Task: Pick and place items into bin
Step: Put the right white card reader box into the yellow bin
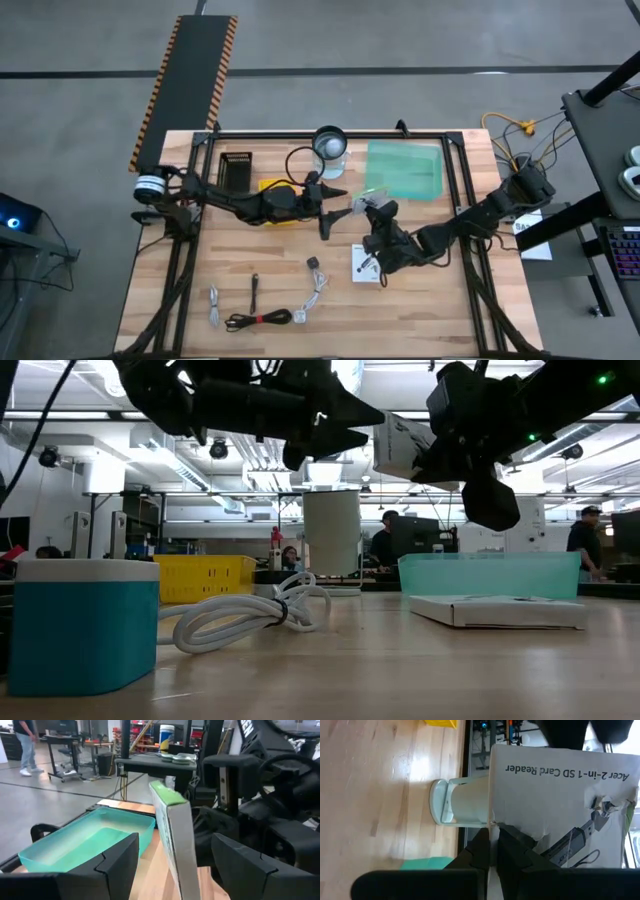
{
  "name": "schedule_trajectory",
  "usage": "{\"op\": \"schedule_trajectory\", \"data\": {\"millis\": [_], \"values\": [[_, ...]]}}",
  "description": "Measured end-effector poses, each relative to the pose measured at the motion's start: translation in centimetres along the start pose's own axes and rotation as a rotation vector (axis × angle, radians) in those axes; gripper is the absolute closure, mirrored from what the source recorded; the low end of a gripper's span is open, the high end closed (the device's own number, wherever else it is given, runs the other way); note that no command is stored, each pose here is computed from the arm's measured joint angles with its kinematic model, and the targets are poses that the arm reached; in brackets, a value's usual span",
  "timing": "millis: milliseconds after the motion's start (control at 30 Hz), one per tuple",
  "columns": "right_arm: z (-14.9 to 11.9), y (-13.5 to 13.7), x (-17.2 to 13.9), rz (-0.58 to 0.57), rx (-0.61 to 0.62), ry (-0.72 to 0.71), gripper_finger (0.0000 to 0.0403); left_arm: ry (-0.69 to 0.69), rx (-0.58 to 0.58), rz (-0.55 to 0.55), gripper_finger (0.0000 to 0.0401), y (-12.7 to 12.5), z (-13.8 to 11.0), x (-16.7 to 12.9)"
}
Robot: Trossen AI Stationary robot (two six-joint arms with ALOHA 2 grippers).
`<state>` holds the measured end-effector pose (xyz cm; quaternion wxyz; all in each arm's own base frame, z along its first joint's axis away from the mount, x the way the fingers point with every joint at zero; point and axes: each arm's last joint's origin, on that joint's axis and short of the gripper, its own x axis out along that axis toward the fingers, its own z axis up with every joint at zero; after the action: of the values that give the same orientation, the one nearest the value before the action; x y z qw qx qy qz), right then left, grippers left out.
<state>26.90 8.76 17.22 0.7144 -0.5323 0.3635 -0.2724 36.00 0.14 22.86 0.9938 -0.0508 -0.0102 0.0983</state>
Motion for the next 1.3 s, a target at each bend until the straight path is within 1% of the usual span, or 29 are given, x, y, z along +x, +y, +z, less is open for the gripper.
{"op": "schedule_trajectory", "data": {"millis": [167,267,367,433,500,633,700,867,1033,1167,1300], "values": [[0.0,0.0,0.0,0.0,-0.002,0.0,0.0392,0.018,0.003,0.006,0.0167,-0.1,-0.8,1.2],[0.0,0.0,0.0,0.0,-0.002,0.0,0.0391,0.016,0.008,0.008,0.0169,-0.2,-0.9,1.9],[0.0,0.0,0.0,0.0,-0.004,0.0,0.0391,0.015,0.03,0.009,0.0187,-0.2,-1.0,2.3],[0.0,0.0,0.0,0.0,-0.003,-0.001,0.0391,0.019,0.05,0.01,0.0212,-0.2,-1.0,2.4],[0.1,-0.1,0.0,0.0,-0.002,-0.001,0.0391,0.016,0.063,0.007,0.0245,-0.2,-0.8,2.3],[0.3,-0.3,0.0,0.001,0.007,-0.005,0.0385,0.013,0.072,0.006,0.0331,-0.2,-0.7,2.3],[0.3,-0.4,0.0,-0.002,0.014,-0.003,0.038,0.01,0.104,0.005,0.037,-0.2,-0.6,2.3],[0.4,-0.4,-0.1,0.004,0.019,-0.011,0.0364,0.028,0.149,0.024,0.0373,0.4,-0.4,2.1],[0.4,-0.4,0.0,0.003,0.027,-0.009,0.0338,0.074,0.162,0.04,0.0373,0.9,1.6,1.1],[0.4,-0.4,-0.1,0.005,0.053,-0.009,0.0313,0.148,0.244,0.049,0.0373,1.1,3.7,-0.9],[0.4,-0.4,-0.1,0.005,0.125,-0.008,0.0298,0.253,0.277,0.094,0.0373,1.4,5.7,-3.5]]}}
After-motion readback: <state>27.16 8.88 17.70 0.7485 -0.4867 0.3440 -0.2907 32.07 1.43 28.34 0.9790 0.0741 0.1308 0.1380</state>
